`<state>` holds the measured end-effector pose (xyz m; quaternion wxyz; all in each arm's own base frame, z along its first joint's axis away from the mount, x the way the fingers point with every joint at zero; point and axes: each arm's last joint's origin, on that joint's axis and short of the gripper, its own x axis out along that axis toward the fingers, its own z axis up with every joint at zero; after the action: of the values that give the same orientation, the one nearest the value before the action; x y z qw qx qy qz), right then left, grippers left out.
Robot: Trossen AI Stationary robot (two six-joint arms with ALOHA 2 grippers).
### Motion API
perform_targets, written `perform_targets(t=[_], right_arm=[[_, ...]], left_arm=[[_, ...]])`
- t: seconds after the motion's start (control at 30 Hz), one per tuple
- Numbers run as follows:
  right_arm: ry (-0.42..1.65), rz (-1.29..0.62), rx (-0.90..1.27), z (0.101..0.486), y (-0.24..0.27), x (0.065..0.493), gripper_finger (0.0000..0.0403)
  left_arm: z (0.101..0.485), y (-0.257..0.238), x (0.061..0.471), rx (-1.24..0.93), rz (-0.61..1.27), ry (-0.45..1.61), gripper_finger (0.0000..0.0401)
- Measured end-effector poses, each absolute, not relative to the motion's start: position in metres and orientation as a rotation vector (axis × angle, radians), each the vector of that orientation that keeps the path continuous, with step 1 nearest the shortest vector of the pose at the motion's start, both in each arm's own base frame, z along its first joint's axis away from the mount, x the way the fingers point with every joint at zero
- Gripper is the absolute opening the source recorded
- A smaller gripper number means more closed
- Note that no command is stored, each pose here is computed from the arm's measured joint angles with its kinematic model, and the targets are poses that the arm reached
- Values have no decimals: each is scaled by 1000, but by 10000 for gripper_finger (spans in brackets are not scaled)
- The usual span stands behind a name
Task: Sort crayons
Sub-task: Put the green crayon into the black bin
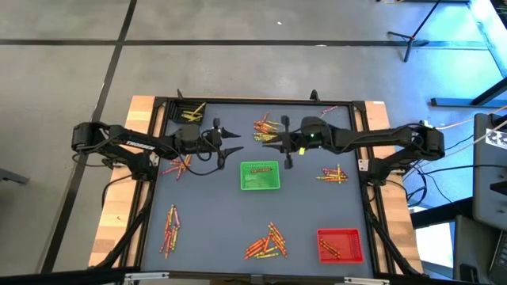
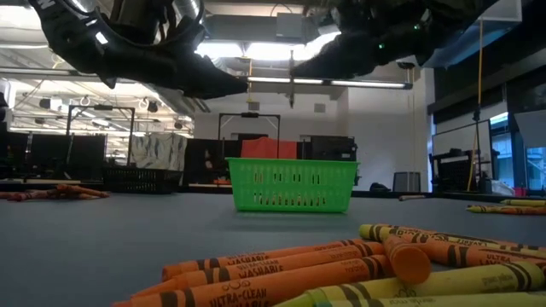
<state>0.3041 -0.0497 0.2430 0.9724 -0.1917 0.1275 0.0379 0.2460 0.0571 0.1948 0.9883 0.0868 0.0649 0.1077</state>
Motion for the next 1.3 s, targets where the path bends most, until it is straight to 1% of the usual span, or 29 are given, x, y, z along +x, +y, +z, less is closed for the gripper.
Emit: perform_targets(t=[0.13,0.3,0.43,0.67,0.8,0.97,1.13,1.2,1.3], right_arm=[[231,86,-399,235,-41,315,6],[206,53,-400,231,-42,323,6],[211,54,-390,226,-42,326,7],[199,76,-391,227,-37,327,7],[217,84,-387,225,-38,326,7],[216,84,-387,225,-38,326,15],[215,83,-381,225,-38,326,35],[213,81,-356,226,-38,326,52],[217,84,-329,226,-38,326,93]], left_arm=[[191,52,252,177,194,111,190],[188,48,274,180,161,130,190],[185,47,293,182,145,148,190],[184,46,310,184,149,152,186],[183,47,310,184,162,168,152],[182,47,309,209,177,198,84],[182,47,309,214,175,196,20],[183,46,309,214,173,193,8],[183,45,309,215,183,196,12]])
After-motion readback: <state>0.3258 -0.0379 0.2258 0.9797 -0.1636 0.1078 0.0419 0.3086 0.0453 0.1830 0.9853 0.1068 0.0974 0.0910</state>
